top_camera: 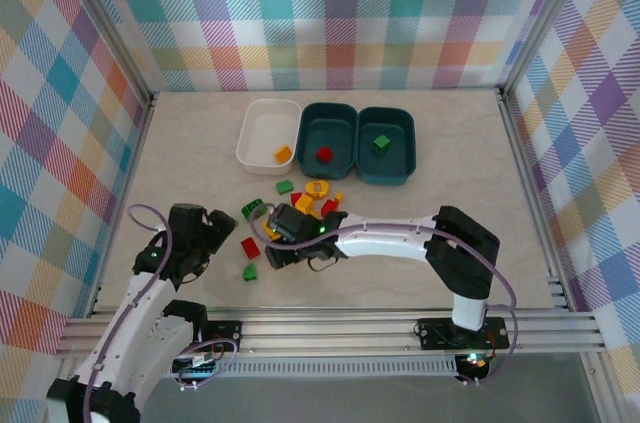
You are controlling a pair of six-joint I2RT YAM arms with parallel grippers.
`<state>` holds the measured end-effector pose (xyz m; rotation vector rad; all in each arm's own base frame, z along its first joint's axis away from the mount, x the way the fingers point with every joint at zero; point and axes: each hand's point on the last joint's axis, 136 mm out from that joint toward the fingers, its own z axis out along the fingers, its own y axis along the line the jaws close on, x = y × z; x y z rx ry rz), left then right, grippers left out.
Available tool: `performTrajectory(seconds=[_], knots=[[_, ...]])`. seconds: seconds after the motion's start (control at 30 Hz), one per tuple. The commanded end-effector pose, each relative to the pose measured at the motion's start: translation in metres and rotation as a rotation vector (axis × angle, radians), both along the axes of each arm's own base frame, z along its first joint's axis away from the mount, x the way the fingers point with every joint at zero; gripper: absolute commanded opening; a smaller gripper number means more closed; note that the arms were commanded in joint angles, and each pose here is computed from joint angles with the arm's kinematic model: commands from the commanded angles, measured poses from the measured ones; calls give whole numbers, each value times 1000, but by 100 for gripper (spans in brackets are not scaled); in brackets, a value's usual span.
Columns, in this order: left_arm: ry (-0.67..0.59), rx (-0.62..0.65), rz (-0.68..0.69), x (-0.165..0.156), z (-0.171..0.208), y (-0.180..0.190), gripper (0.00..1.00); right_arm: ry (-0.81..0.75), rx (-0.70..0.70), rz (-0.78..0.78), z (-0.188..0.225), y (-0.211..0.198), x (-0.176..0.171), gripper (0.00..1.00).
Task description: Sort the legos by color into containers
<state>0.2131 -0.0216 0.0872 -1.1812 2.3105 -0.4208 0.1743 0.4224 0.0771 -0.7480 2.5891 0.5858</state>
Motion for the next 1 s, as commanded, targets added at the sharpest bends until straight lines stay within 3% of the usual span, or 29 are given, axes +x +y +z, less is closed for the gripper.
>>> performTrajectory(seconds=[0.0,0.27,0.53,0.7,0.97], knots=[[-16,-62,-14,12,6,-1,100,-40,33,-6,10,25,-4,65],[42,-86,-3,24,-4,3,100,3,-15,101,-16,66,-36,76],[-27,-79,23,32,24,16,100,-12,-92,99,-44,78,-33,76],[-28,-86,26,30,24,16,100,-23,-147,113,-68,81,-34,69],[-26,-108,11,24,19,11,100,-118,-165,99,-61,71,-30,43]])
